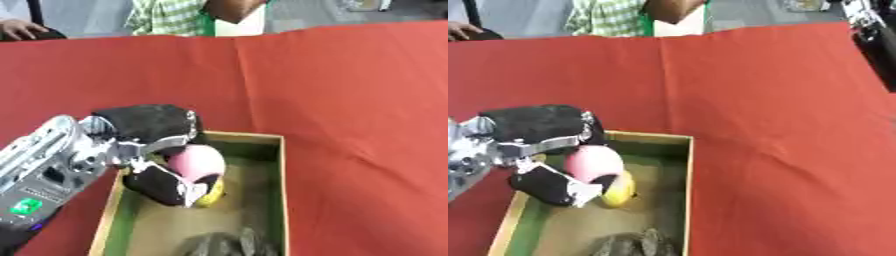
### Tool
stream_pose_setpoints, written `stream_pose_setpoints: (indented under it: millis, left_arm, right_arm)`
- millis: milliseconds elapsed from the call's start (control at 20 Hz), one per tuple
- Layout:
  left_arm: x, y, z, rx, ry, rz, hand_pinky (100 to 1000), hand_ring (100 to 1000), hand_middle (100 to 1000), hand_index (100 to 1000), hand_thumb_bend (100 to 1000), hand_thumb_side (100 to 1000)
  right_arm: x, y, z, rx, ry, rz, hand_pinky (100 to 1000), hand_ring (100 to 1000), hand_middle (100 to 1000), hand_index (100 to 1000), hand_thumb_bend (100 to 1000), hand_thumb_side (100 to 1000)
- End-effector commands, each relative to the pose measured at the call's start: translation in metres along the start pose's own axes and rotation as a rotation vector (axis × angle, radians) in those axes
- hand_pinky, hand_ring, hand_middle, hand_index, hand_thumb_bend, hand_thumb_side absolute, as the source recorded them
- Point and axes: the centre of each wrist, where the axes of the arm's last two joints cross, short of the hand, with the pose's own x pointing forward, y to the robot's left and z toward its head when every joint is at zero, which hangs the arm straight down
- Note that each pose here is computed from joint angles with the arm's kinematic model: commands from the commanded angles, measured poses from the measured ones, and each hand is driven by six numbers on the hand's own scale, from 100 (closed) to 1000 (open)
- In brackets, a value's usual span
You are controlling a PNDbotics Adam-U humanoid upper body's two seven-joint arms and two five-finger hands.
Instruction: Pick up objects on the table and place them in the box.
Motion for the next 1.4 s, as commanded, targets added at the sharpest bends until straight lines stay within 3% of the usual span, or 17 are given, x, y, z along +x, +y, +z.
stream_pose_setpoints:
  millis: [50,200,500,700,900,1200,1400]
  left_arm:
    - [0.003,0.004,0.003,-0.028,0.003,-0.037,240,456,468,601,100,710]
    - [0.004,0.001,0.002,-0.061,0.002,-0.078,306,554,587,741,103,820]
    - [0.003,-0.010,0.000,-0.091,0.014,-0.155,407,705,772,934,387,877]
    - [0.002,-0.008,0.001,-0.079,0.021,-0.195,485,768,818,975,582,919]
    - [-0.001,-0.002,0.004,-0.048,0.033,-0.238,509,785,822,970,700,961]
    - [-0.010,0.018,0.015,0.035,0.077,-0.277,503,774,801,954,689,967]
    - [-0.026,0.034,0.034,0.183,0.129,-0.252,504,759,787,941,620,974]
  right_arm:
    - [0.005,-0.007,-0.002,-0.022,-0.020,0.005,798,845,690,871,100,1000]
    - [0.005,-0.008,-0.002,-0.027,-0.020,0.001,798,845,688,871,100,1000]
    - [0.005,-0.008,-0.002,-0.033,-0.019,-0.006,798,844,688,870,100,1000]
    - [0.004,-0.008,-0.002,-0.038,-0.017,-0.006,798,844,688,870,100,1000]
    - [0.004,-0.008,-0.001,-0.040,-0.014,-0.006,798,844,687,870,100,1000]
    - [0.002,-0.009,0.000,-0.044,-0.006,-0.005,798,844,687,870,100,1000]
    - [0.001,-0.010,0.001,-0.053,-0.011,-0.011,796,845,689,872,100,1000]
